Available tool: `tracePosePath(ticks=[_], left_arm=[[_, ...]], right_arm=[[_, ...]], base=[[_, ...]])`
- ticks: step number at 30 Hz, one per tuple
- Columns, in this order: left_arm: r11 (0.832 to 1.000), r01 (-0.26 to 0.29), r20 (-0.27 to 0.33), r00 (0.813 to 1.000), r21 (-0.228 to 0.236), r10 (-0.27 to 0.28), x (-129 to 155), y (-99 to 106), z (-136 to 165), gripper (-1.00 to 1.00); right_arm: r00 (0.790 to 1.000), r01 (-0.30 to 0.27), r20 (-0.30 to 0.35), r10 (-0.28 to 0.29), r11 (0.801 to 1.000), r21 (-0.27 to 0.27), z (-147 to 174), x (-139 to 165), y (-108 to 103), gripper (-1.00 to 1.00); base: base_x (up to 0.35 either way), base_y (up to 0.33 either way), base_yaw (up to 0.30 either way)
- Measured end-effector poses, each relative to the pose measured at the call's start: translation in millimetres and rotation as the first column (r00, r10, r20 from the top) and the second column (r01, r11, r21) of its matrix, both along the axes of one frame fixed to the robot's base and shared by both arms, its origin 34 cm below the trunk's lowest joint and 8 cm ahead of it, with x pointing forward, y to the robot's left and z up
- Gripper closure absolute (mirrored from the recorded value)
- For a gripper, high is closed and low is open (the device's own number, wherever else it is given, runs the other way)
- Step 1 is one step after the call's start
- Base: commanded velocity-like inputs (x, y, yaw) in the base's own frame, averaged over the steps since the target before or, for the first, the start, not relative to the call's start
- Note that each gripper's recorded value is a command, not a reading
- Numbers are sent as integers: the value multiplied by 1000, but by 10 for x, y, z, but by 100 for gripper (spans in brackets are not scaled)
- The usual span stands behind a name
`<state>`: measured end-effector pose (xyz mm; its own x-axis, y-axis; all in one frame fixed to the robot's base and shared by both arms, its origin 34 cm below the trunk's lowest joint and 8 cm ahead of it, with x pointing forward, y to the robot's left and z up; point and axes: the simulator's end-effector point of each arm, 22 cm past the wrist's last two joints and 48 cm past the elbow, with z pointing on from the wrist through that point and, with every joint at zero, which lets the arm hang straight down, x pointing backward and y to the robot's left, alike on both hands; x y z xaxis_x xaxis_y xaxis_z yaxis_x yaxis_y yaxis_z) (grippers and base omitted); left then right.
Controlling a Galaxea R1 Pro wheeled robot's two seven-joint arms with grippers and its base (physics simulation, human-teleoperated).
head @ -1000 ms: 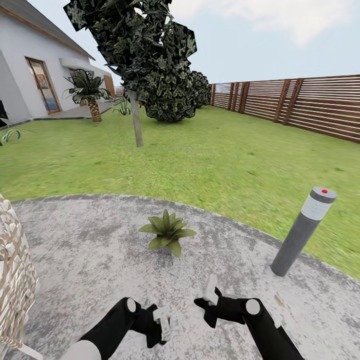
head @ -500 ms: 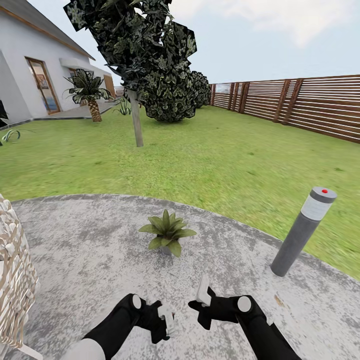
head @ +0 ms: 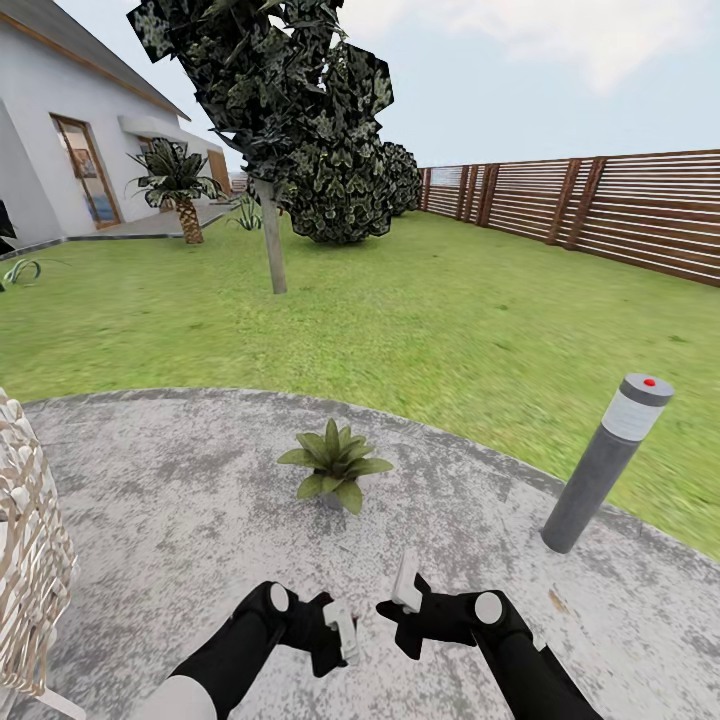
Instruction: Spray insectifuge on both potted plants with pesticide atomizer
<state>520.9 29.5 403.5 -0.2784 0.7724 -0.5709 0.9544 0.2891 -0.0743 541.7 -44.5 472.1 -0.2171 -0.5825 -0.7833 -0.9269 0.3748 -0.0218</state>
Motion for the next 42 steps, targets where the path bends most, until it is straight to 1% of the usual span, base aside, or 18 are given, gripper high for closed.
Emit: tracePosePath(ticks=[3, 10, 20, 42], left_arm=[[1000, 5, 3, 1000, -13, -5, -2, -78, 29, 100], [999, 10, 8, 1000, -31, -10, -14, -184, 64, 100], [999, 6, 21, 1000, -37, -5, 15, -233, 86, 100], [999, 16, 17, 1000, -52, -15, -8, -335, 123, 100]], right_arm=[[1000, 0, 0, 0, 1000, 0, 1, 1, 0, 100], [1000, 0, 1, 0, 1000, 0, 3, 2, 0, 100], [1000, 0, 1, 0, 1000, 0, 3, 2, 0, 100], [1000, 0, 1, 0, 1000, 0, 2, 1, 0, 100]], base=[[0, 0, 0], [0, 0, 0], [0, 0, 0], [0, 0, 0]])
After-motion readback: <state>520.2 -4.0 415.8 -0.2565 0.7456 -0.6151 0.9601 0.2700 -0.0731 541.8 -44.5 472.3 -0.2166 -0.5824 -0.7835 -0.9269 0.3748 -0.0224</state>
